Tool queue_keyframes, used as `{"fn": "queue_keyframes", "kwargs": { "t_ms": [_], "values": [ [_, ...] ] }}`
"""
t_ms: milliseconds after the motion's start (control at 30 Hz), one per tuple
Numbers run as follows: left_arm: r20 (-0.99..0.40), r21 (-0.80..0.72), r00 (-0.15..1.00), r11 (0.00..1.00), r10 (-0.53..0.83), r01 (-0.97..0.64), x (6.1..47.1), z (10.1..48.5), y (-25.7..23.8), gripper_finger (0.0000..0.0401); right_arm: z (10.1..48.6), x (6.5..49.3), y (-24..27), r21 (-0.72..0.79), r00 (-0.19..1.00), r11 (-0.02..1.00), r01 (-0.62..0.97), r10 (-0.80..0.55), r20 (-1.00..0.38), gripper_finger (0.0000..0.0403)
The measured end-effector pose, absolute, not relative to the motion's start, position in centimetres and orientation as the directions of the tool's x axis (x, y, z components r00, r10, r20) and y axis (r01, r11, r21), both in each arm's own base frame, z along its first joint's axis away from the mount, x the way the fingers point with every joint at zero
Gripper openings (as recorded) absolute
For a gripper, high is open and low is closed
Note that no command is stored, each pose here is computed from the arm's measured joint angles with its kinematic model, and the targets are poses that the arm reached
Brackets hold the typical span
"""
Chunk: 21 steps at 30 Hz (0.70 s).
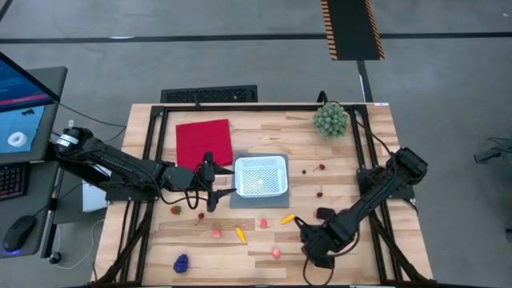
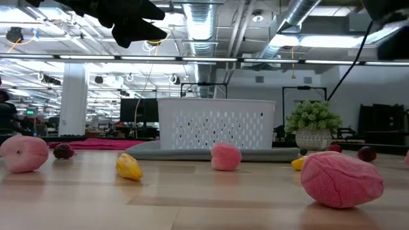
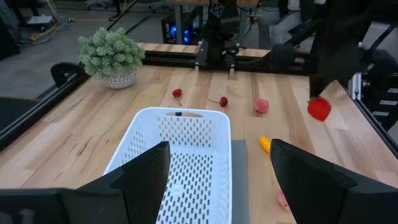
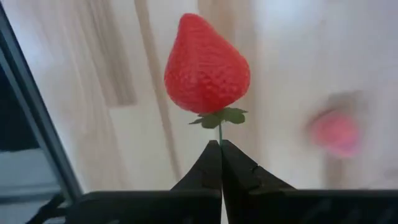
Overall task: Pick and placing Produce into tupperware
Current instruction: Put the right strawberry into the white basket
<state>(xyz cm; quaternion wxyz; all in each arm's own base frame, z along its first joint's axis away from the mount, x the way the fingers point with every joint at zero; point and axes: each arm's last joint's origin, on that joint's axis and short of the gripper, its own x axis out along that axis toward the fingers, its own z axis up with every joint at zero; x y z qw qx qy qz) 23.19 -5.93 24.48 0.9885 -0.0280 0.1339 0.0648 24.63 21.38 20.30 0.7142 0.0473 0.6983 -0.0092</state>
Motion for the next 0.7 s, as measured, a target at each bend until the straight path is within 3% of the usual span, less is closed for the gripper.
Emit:
{"fn": "queue_keyframes", "kwargs": {
  "t_ms": [300,567,700],
  "values": [
    [-0.269,-0.037,0.955,0.990,0.121,-0.136,23.2,24.5,-5.9,0.0269,23.5,27.8,19.7,-0.185,0.308,0.983,-0.006,-0.174,-0.935,0.0015],
    [-0.295,-0.025,0.948,0.990,0.123,-0.136,23.1,24.2,-5.9,0.0269,23.7,30.4,16.0,-0.314,0.354,0.949,0.003,-0.295,-0.887,0.0015],
    [-0.298,-0.019,0.947,0.991,0.121,-0.132,23.1,24.2,-6.0,0.0269,24.7,31.4,13.9,-0.318,0.392,0.948,0.006,-0.294,-0.871,0.0015]
  ]
}}
